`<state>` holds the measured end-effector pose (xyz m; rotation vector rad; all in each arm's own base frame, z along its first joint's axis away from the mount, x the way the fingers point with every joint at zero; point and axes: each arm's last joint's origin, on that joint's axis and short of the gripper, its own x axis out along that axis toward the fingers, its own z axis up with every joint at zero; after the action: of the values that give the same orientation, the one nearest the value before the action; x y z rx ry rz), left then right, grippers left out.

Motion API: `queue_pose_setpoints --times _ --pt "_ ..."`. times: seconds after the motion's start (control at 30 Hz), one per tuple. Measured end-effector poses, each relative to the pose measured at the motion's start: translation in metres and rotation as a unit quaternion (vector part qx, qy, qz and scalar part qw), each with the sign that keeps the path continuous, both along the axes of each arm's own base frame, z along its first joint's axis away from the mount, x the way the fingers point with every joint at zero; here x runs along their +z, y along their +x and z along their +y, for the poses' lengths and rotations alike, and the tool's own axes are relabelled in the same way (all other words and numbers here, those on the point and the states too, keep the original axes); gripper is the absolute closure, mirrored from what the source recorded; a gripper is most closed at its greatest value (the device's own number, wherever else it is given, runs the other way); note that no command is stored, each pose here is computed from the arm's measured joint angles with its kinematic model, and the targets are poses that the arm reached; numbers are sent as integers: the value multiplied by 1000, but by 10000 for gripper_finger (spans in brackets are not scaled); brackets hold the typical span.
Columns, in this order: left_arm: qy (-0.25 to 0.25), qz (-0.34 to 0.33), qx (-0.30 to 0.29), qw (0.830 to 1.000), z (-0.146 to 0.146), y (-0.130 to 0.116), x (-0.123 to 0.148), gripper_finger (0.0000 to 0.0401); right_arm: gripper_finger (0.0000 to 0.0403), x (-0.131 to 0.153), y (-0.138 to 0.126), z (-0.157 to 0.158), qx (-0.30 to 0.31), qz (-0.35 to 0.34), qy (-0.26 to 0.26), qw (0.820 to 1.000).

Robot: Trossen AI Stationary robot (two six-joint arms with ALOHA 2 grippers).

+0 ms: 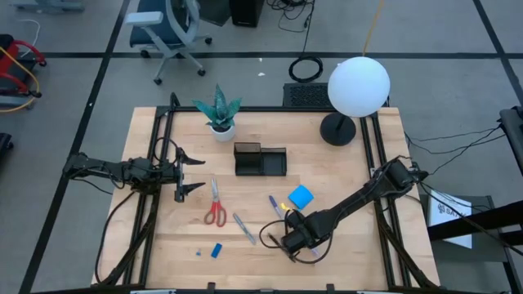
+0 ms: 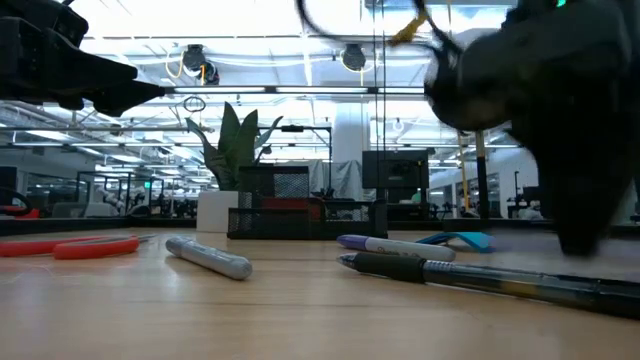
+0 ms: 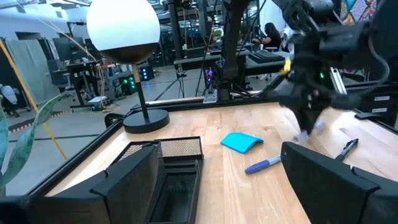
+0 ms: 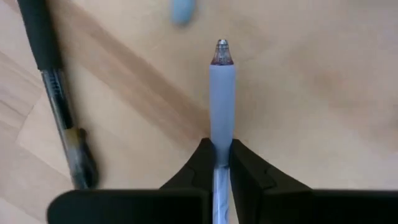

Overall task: Pick and place office supplies into organizer
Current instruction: Put the purple pen into the black desk organizer

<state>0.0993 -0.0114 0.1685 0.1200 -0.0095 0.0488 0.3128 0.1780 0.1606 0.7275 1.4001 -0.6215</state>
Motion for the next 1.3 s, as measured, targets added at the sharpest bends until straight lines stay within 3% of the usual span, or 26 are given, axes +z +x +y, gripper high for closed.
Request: queue_pose_setpoints --times 0.2,0.33,0.57,0.83,1.0,1.17,1.3 --pt "0 0 0 1000 0 0 0 54 384 34 -5 -7 24 -67 -28 997" --pt "0 0 0 1000 0 0 0 54 384 54 -7 -13 58 -131 -98 985" --pt "0 0 0 1000 0 0 0 54 385 65 0 -22 140 -194 -275 931" --pt "0 0 0 1000 0 0 0 54 385 73 17 -25 202 -242 -341 885" --pt "0 0 0 1000 0 0 0 54 385 63 20 -30 228 -271 -398 846" --pt "0 0 0 1000 0 0 0 54 385 44 15 -54 226 -364 -389 816" --pt "0 2 0 1000 0 0 0 54 385 42 3 -80 225 -483 -342 774"
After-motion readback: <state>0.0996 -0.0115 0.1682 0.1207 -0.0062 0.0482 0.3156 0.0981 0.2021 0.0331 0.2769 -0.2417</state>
